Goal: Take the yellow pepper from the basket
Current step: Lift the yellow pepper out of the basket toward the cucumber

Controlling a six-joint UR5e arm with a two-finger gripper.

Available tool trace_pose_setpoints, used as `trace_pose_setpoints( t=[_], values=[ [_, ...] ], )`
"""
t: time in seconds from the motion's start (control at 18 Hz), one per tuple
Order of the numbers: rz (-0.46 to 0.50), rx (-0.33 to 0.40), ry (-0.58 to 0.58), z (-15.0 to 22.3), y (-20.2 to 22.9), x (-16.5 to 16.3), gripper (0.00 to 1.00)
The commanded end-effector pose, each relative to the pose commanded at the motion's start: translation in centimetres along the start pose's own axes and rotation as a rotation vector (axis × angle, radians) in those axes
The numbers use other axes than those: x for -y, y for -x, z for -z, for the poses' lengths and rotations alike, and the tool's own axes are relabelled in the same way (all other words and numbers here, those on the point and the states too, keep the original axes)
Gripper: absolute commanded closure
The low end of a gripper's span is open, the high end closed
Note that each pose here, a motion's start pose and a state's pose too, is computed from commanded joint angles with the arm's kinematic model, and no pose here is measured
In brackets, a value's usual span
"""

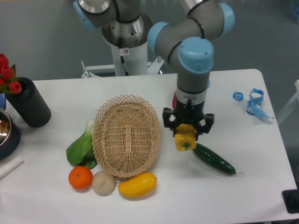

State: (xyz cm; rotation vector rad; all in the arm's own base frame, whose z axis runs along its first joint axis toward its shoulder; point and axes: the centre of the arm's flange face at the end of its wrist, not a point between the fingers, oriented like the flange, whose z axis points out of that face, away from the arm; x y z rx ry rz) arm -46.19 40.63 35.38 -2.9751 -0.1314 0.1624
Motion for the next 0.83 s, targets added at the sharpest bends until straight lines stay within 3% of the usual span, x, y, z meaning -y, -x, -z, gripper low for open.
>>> trace_pose_setpoints(
  t=[0.44,0.83],
  values=[
    [-0.151,-0.056,0.063,0.8,4.7,-4.8,0.86],
    [-0.192,-0.061,0.095,0.1,6.3,-7.2,0.86]
  ],
)
